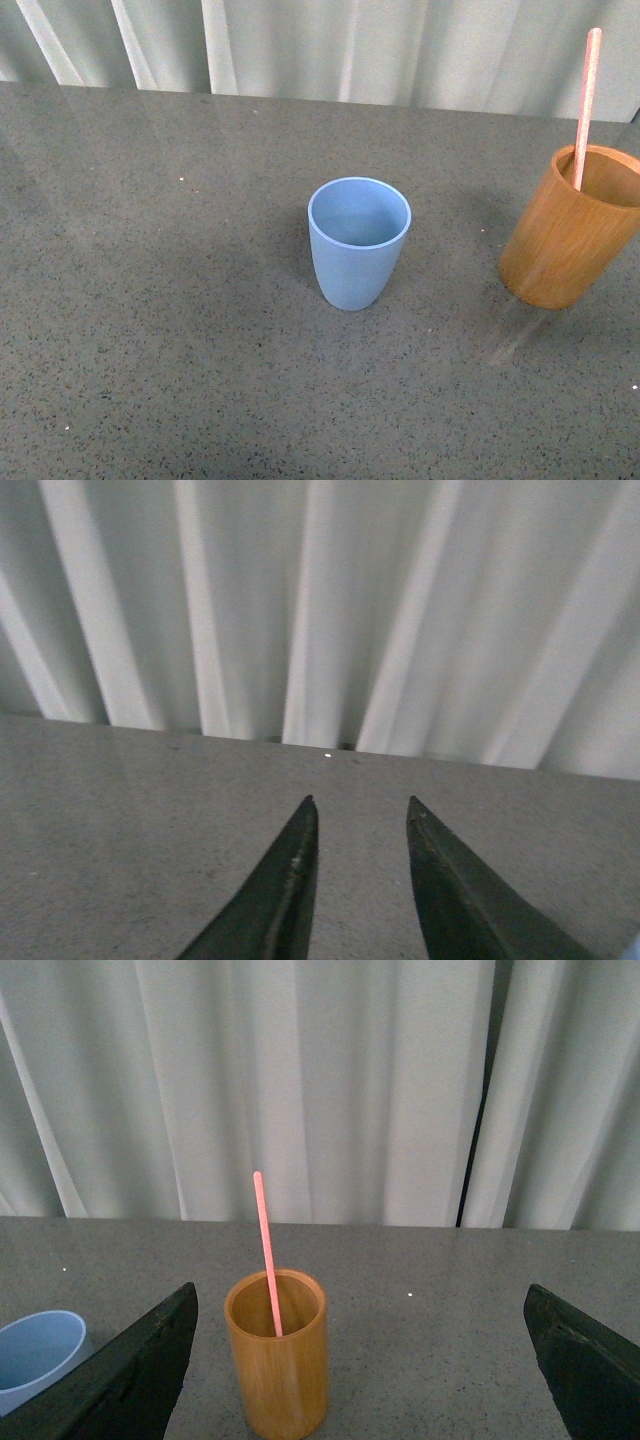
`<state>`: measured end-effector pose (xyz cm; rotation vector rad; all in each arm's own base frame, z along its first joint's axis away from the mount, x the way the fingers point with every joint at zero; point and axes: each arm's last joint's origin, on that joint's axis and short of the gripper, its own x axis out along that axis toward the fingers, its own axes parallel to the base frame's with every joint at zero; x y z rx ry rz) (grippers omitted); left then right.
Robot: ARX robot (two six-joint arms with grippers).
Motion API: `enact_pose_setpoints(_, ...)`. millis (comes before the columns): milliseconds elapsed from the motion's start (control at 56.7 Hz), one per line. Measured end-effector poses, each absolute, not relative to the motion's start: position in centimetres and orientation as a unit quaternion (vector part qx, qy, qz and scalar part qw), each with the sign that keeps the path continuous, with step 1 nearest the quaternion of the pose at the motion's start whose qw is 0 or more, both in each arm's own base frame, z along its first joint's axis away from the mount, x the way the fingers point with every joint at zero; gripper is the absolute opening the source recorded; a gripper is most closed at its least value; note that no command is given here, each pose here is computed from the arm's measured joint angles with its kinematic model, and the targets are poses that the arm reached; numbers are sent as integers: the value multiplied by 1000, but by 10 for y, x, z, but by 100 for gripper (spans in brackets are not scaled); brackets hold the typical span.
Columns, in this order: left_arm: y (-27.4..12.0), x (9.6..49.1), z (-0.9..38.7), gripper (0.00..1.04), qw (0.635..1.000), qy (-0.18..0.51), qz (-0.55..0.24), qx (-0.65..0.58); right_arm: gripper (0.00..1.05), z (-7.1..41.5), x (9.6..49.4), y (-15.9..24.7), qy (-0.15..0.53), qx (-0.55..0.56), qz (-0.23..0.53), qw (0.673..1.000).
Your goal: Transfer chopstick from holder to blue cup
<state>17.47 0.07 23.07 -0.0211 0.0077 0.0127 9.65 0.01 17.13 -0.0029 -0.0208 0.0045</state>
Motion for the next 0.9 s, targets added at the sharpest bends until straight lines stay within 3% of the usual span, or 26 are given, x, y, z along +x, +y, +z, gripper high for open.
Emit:
enact_pose_setpoints(141,0,163,216,4,1000,4,-1,-5,95,171,96,0,-10,-1,-1,1000)
enact_pose_setpoints(900,0,124,178,4,1000,1,-1,-4,95,171,96,0,-10,-1,0,1000)
